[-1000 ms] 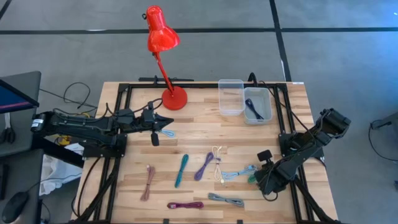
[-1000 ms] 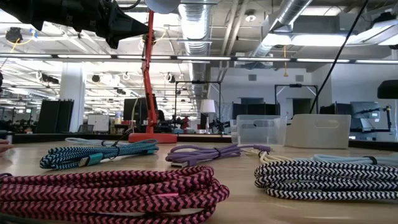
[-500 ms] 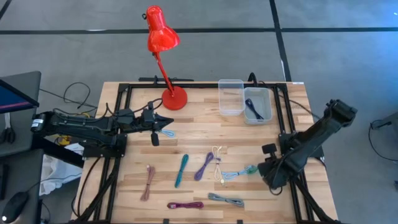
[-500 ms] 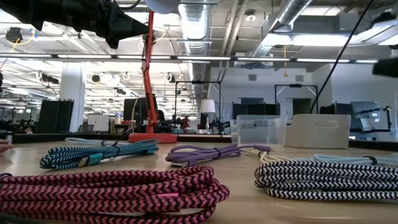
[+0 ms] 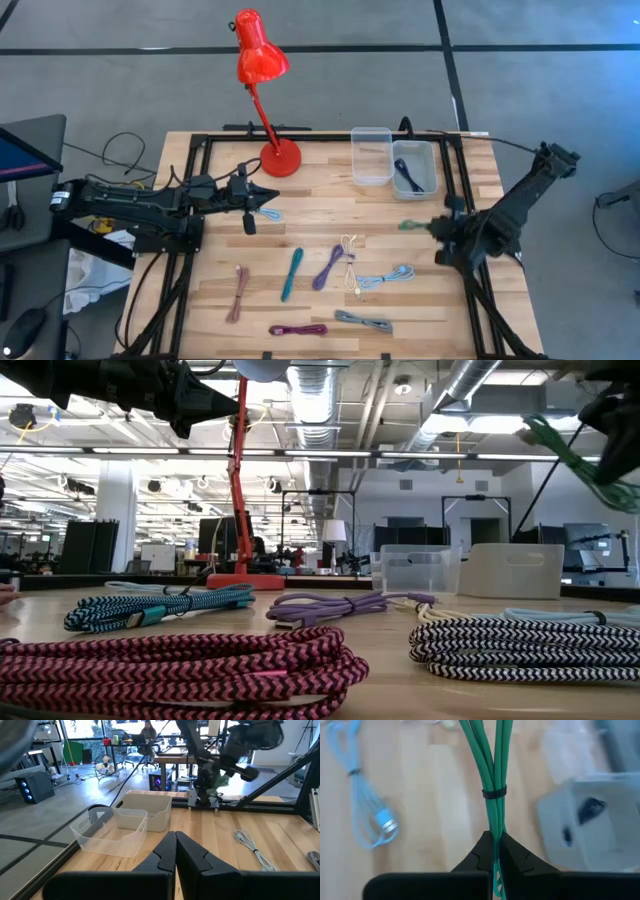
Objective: Pick & Place USB Port
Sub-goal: Put the green charger cable into the transparent bin
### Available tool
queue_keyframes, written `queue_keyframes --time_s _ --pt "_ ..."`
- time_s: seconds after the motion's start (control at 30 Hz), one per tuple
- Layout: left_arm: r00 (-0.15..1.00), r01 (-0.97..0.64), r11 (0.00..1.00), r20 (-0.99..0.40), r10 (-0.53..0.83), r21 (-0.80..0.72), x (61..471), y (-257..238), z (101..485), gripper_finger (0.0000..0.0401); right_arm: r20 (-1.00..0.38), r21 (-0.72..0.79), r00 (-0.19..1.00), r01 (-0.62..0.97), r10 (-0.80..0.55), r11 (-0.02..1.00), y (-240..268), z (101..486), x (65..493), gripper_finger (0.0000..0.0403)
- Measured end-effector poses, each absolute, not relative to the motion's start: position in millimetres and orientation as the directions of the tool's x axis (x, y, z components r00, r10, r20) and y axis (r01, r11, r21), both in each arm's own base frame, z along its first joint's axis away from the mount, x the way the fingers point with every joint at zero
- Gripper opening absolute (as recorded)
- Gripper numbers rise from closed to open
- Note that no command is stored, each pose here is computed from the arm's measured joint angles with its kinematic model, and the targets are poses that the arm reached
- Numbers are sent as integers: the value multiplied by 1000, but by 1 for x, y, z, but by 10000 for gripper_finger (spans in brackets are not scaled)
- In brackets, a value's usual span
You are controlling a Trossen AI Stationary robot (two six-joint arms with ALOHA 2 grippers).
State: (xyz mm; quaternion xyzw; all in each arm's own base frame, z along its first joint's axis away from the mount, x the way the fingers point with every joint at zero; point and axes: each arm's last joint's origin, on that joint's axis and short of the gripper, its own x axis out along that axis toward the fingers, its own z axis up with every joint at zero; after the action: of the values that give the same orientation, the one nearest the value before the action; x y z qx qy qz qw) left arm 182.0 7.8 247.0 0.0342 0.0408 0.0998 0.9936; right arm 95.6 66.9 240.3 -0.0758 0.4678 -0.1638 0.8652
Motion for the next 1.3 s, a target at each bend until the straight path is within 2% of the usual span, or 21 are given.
queue_keyframes --time_s 0.2,0.6,0.97,1.3 --pt "977 -195 978 -75 201 80 182 8 247 6 -735 -300 477 408 -481 862 44 246 90 1" --pt "977 -195 978 -75 201 80 182 8 247 6 -717 -224 372 677 -589 701 14 251 93 0" --pt "977 -195 978 -75 201 80 182 8 247 6 -645 -137 343 827 -682 545 -6 256 107 0" --pt "977 -195 978 -75 201 80 182 8 247 6 -650 -106 236 913 -722 394 -27 239 117 0"
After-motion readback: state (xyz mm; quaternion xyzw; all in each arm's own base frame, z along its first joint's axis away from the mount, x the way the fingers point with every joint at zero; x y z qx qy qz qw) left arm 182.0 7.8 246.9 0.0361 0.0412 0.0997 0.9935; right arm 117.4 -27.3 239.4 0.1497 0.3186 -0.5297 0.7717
